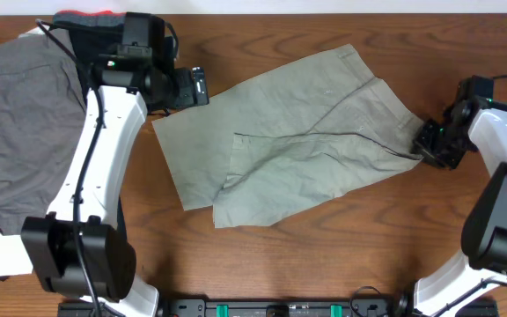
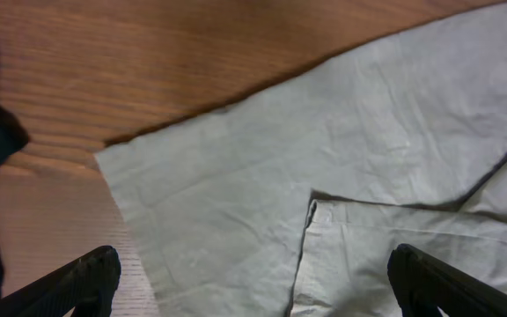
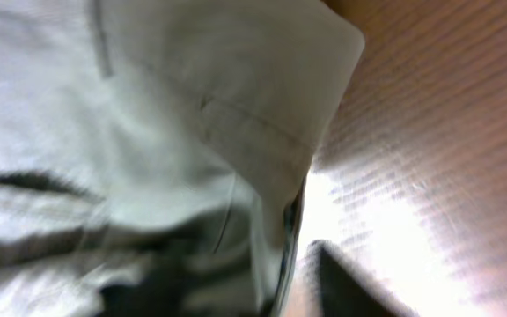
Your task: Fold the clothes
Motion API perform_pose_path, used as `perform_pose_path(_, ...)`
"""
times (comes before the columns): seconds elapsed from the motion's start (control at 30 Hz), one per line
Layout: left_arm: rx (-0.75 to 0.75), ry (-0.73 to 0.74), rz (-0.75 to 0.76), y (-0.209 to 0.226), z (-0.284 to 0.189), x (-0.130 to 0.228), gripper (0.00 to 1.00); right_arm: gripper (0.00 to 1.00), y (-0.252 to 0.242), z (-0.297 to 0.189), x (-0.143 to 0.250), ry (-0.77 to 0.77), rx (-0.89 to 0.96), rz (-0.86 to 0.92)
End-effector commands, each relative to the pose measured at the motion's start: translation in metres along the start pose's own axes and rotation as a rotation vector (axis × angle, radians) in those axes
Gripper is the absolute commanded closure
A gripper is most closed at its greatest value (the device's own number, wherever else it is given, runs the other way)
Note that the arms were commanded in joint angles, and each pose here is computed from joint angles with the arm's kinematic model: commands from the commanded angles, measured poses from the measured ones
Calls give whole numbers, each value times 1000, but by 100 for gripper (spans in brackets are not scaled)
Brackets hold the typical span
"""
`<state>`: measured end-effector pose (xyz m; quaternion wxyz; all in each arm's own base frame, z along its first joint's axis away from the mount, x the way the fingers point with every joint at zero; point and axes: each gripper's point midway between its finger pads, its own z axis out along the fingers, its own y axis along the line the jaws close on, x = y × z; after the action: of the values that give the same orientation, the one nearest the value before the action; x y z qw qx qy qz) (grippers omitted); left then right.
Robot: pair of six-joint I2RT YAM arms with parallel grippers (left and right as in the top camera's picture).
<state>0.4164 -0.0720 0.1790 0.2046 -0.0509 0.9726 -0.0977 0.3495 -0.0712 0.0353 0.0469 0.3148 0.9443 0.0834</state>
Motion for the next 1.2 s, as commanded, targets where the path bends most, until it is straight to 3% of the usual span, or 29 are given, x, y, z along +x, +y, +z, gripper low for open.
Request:
perform_pose_path(0.0, -19, 62, -4, 1, 24, 10, 2, 1, 27, -41, -2, -86, -118, -194)
perform_pose_path(0.13, -32, 109, -9, 5, 42, 16, 0, 1, 55, -91, -2, -219, -250, -390)
perform_pose_path(0.17, -35, 120, -12, 6, 47, 18, 5, 1, 60, -102, -4, -261, -264, -419)
perform_pose_path(0.2, -38, 129, -14, 7, 51, 19, 12, 1, 67, -114, -8, -316, -282, -458)
perform_pose_path(0.3, -44, 150, -26, 9, 64, 21, 50, 1, 96, -136, -20, -457, -325, -560)
perform_pose_path(0.37, -50, 164, -50, 11, 74, 23, 68, 1, 118, -140, -21, -505, -350, -621)
perform_pose_path(0.47, -67, 210, -85, 15, 89, 32, 92, 16, 158, -136, -18, -559, -381, -716)
perform_pose_path(0.63, -94, 298, -124, 22, 107, 51, 94, 73, 207, -112, -23, -641, -363, -804)
perform_pose_path(0.73, -100, 316, -130, 24, 113, 55, 94, 89, 228, -85, -29, -658, -363, -815)
perform_pose_path(0.93, -108, 316, -166, 24, 114, 56, 94, 95, 237, -22, -42, -609, -373, -780)
perform_pose_path(1.17, -140, 387, -208, 27, 108, 74, 94, 99, 208, 28, -8, -365, -288, -768)
